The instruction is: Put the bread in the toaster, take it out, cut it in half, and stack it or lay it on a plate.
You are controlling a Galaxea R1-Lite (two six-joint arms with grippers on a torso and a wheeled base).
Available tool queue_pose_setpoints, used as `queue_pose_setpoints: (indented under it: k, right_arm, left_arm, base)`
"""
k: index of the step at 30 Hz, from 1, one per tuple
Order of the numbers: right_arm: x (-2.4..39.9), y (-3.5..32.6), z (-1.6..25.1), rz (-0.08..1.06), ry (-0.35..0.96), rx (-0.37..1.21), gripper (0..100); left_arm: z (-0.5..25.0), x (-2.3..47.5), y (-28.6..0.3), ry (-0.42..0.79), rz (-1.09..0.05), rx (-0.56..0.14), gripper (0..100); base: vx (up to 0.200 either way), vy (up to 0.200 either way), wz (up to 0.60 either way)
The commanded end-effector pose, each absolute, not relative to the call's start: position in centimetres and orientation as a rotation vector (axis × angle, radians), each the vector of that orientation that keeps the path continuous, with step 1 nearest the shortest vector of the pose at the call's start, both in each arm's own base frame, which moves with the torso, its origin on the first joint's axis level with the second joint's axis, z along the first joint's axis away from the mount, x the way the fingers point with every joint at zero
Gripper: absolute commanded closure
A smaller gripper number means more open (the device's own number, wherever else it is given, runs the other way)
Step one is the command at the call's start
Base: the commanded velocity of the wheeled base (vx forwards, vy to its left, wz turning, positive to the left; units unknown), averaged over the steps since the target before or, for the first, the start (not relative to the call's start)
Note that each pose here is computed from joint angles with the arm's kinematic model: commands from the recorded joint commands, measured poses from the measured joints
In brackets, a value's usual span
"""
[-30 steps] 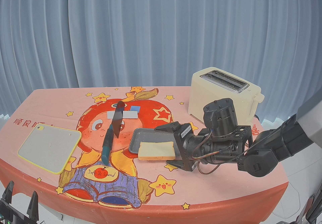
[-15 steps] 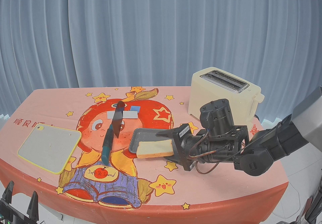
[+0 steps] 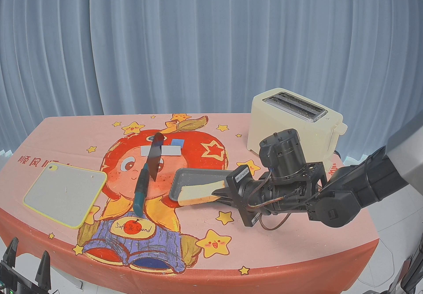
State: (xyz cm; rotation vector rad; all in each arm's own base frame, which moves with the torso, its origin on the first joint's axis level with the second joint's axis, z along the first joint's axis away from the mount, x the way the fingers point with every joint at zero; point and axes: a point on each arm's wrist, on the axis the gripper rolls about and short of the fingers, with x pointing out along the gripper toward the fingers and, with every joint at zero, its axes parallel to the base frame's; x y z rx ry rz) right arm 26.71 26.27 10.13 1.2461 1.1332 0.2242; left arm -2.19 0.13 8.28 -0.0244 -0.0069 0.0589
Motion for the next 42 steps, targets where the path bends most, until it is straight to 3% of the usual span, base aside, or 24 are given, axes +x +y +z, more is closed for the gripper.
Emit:
queue_pose_setpoints:
  k: [1,13,30,36,42]
  right_arm:
    - [26.2,26.3,11.7,0.261,1.099,1.255,100]
    - [24.7,24.7,17.7,0.437,0.885,1.169,100]
    - [22.5,21.7,21.8,0.603,0.571,0.848,100]
    - [20.3,18.9,24.5,0.708,0.379,0.750,100]
    - [19.3,17.9,24.8,0.739,0.340,0.625,100]
  left_arm:
    - [7.8,-2.1,0.1,0.010,0.060,-0.024,0]
    - [7.8,-2.1,0.1,0.010,0.060,-0.024,0]
    - [7.8,-2.1,0.1,0.010,0.060,-0.024,0]
    - [7.8,-2.1,0.1,0.010,0.060,-0.024,0]
    - [7.8,-2.1,0.1,0.010,0.060,-0.024,0]
  base:
    - [0.000,0.000,0.00]
    - [0.000,0.000,0.00]
    - [0.000,0.000,0.00]
    - [0.000,0.000,0.00]
    - [0.000,0.000,0.00]
